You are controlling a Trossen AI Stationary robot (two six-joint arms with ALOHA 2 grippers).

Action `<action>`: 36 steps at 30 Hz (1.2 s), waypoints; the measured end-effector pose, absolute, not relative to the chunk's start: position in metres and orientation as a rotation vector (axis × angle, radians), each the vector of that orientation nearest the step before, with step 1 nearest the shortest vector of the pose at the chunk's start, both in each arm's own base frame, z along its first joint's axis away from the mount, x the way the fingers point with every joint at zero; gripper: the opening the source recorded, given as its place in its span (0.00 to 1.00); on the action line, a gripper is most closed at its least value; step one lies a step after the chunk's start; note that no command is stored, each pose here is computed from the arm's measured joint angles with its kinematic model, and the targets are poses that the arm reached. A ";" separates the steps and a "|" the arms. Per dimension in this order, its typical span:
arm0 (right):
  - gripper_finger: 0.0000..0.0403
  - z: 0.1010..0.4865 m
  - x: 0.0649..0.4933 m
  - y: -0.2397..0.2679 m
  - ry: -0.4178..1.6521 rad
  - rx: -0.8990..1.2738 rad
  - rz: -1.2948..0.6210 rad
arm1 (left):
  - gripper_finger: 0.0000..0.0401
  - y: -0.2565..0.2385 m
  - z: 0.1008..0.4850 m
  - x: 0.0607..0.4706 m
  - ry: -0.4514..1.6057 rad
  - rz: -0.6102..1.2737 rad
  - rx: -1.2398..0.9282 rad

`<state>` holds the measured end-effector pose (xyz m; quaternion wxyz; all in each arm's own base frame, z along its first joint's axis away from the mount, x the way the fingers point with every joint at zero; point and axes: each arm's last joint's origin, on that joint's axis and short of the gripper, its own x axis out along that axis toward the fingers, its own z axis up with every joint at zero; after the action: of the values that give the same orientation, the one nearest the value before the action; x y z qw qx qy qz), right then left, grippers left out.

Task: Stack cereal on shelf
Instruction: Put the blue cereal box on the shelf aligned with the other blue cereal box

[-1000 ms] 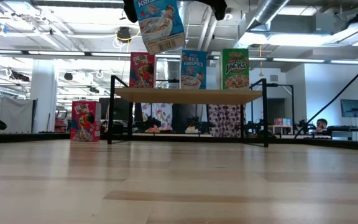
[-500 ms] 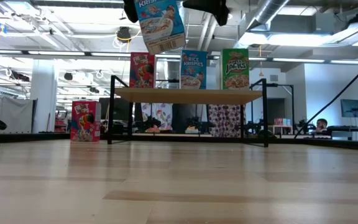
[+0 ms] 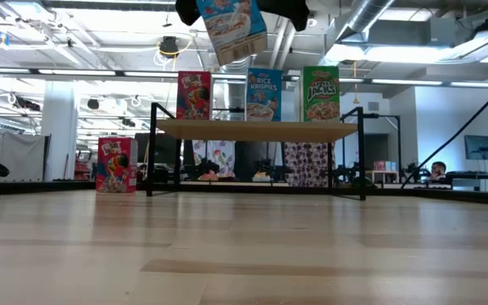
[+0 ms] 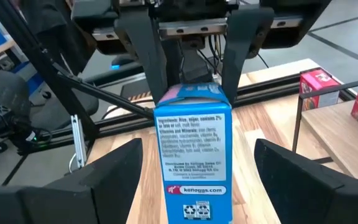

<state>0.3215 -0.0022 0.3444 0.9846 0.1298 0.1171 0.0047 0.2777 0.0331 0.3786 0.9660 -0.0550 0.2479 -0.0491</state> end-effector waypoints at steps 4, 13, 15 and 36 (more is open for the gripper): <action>0.83 0.344 0.321 -0.002 0.237 0.260 0.009 | 0.47 0.033 0.381 0.279 0.471 -0.099 -0.105; 0.83 0.345 0.322 -0.002 0.230 0.267 0.009 | 0.47 0.033 0.383 0.280 0.452 -0.101 -0.094; 0.83 0.345 0.322 -0.002 0.231 0.267 0.010 | 0.47 0.033 0.384 0.280 0.438 -0.101 -0.091; 0.74 0.348 0.322 -0.004 0.190 0.305 -0.018 | 0.47 0.034 0.386 0.281 0.418 -0.100 -0.087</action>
<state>0.3223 -0.0039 0.3484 0.9839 0.1517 0.0945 -0.0092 0.2813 0.0337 0.3858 0.9761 -0.0430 0.2072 -0.0498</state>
